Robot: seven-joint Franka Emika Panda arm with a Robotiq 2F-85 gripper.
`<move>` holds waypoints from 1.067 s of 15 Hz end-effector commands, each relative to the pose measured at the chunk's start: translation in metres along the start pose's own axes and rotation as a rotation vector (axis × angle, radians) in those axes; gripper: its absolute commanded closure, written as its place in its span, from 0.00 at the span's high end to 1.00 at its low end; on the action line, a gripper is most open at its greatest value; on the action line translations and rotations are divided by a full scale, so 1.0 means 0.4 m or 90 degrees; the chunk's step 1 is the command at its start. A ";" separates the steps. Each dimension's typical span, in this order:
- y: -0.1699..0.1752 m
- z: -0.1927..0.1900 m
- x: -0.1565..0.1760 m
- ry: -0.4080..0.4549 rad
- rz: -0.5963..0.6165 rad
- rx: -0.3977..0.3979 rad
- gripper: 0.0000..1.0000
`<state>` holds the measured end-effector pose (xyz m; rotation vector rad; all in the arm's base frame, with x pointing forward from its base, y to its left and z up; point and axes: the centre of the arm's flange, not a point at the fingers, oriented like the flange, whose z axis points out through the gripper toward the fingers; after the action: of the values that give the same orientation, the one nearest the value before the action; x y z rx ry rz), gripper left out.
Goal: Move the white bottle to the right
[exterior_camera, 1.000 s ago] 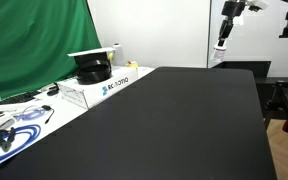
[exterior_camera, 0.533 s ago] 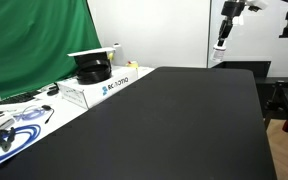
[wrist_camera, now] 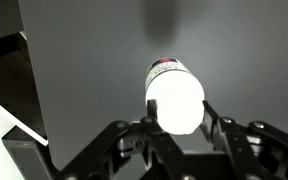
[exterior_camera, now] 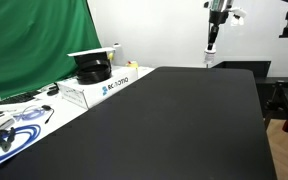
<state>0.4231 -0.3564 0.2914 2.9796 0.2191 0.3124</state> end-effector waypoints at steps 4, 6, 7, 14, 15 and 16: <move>0.141 0.111 0.073 -0.051 0.031 0.005 0.19; 0.183 0.145 0.066 -0.073 0.038 -0.006 0.19; 0.203 0.161 0.060 -0.080 0.042 -0.013 0.19; 0.290 0.253 0.010 -0.080 0.061 -0.011 0.19; 0.295 0.265 0.004 -0.083 0.065 -0.005 0.19; 0.300 0.278 -0.003 -0.086 0.069 -0.003 0.19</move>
<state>0.4527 -0.4684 0.2126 2.9793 0.0814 0.1247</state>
